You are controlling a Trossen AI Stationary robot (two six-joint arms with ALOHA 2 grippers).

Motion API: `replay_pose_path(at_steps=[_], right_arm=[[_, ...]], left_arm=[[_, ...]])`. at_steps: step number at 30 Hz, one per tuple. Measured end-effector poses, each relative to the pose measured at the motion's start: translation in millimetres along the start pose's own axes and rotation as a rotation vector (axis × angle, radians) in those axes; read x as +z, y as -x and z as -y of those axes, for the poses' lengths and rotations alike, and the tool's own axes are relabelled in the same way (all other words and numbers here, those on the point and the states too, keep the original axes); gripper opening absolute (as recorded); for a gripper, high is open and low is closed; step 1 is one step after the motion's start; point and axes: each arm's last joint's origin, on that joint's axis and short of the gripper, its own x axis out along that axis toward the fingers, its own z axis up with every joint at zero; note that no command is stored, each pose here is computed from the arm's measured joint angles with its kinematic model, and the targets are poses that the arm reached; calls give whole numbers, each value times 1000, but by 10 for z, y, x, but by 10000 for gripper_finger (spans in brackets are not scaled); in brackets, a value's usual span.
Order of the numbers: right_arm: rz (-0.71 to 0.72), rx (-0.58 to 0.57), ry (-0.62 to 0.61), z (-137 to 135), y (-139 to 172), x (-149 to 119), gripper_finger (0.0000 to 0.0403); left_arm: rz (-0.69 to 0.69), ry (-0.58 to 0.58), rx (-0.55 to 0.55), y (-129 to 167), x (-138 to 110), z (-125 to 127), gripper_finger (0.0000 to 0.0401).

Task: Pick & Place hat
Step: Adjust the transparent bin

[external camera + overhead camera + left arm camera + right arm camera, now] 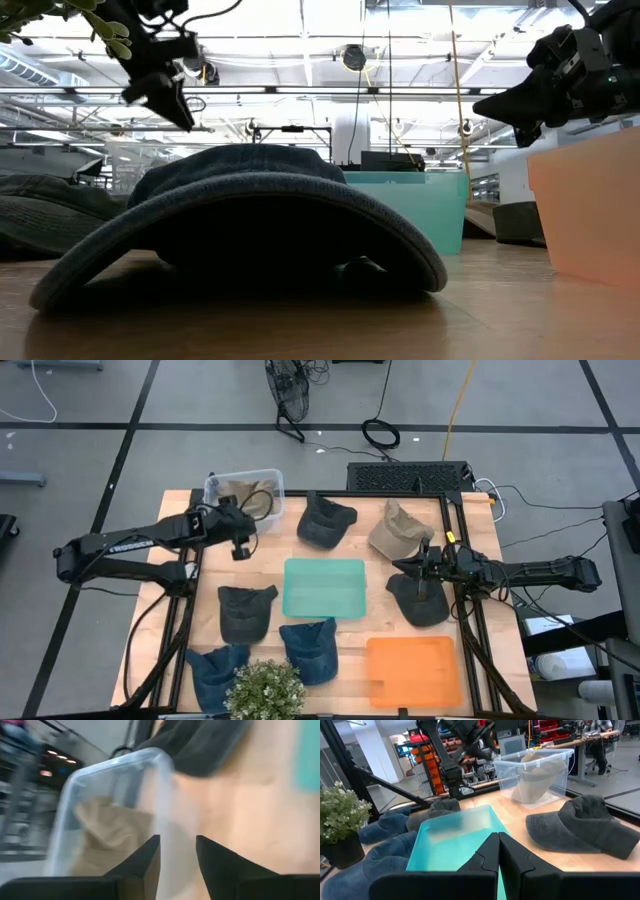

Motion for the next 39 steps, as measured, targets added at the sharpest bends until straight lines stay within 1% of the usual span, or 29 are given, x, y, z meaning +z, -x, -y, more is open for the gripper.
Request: replay_pose_path(at_steps=[2,3,5,7,9,11,12,18,20,26,32,34,39], right_arm=[[8,2,-1,-2,0,8,0],[14,3,-2,-3,0,13,0],[34,8,-5,-8,1,33,0],[51,12,-7,-11,1,50,0],[57,16,-8,-13,2,56,0],[55,16,-7,-13,2,54,0],[54,15,-7,-13,2,53,0],[51,15,0,-12,1,50,0],[42,13,7,-10,1,41,0],[18,7,23,-5,0,18,0],[-3,3,26,-1,0,-2,0],[-3,3,26,0,0,-3,0],[-4,3,26,-1,0,-3,0]], left_arm=[[24,85,-70,25,14,51,152],[10,100,-92,8,5,78,155],[-74,84,-97,-85,-56,139,158],[-196,38,-59,-177,-142,182,158],[-301,0,12,-252,-197,188,159],[-376,-21,62,-320,-236,186,159],[-394,-28,69,-351,-242,184,159],[-450,-68,66,-467,-273,140,159],[-468,-66,85,-483,-294,95,159],[-543,-15,201,-521,-392,-107,159],[-590,64,241,-545,-486,-261,159],[-592,81,230,-549,-502,-280,159],[-543,180,98,-563,-499,-246,159]])
